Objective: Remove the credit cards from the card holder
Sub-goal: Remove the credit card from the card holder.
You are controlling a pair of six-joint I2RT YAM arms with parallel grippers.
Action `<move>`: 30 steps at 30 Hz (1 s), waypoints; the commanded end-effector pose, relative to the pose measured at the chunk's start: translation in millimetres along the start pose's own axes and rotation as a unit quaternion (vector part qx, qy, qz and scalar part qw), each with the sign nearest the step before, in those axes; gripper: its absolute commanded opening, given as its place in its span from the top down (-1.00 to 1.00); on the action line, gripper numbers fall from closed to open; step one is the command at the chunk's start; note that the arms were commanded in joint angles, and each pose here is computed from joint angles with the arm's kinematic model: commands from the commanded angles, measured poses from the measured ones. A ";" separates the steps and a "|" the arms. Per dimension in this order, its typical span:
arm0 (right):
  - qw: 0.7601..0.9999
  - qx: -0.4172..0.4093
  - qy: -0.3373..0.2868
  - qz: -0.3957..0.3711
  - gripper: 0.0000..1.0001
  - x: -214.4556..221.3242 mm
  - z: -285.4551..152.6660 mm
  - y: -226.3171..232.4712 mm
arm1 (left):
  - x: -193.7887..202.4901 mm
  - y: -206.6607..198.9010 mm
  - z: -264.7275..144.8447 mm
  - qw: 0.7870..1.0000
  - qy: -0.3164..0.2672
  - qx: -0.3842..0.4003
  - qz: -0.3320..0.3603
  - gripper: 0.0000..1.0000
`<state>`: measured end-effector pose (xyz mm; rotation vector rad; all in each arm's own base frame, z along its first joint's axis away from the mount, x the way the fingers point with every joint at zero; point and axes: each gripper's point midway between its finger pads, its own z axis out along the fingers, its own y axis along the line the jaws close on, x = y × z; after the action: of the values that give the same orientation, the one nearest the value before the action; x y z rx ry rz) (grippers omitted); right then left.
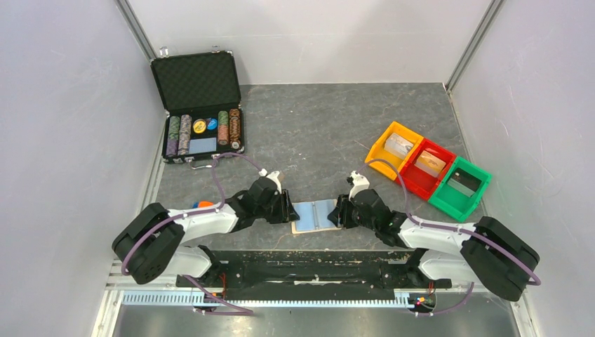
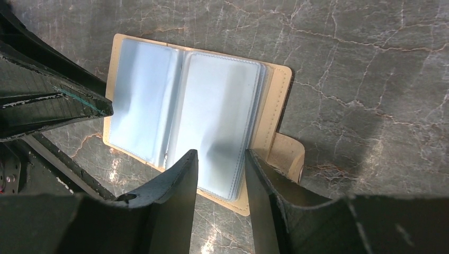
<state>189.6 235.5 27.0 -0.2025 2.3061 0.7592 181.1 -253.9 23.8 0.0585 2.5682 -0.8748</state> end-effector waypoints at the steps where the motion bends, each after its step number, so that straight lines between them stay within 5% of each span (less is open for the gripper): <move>1: 1.000 -0.009 -0.007 0.006 0.20 -0.9 1.6 3.5 | 11.2 4.1 3.8 1.000 0.015 0.005 -0.004 0.14; 21: 0.995 -0.096 -0.031 0.014 0.51 -22.7 -9.4 43.4 | 17.3 -5.0 0.5 0.999 0.023 0.035 -0.017 0.19; 30: 0.993 -0.115 -0.028 0.012 0.32 -24.9 -10.1 52.6 | 17.6 -7.5 -2.5 0.999 0.020 0.043 -0.020 0.18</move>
<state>185.1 254.2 51.9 -0.2222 2.2318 0.9262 176.1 -258.2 23.8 0.0748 2.5351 -0.9543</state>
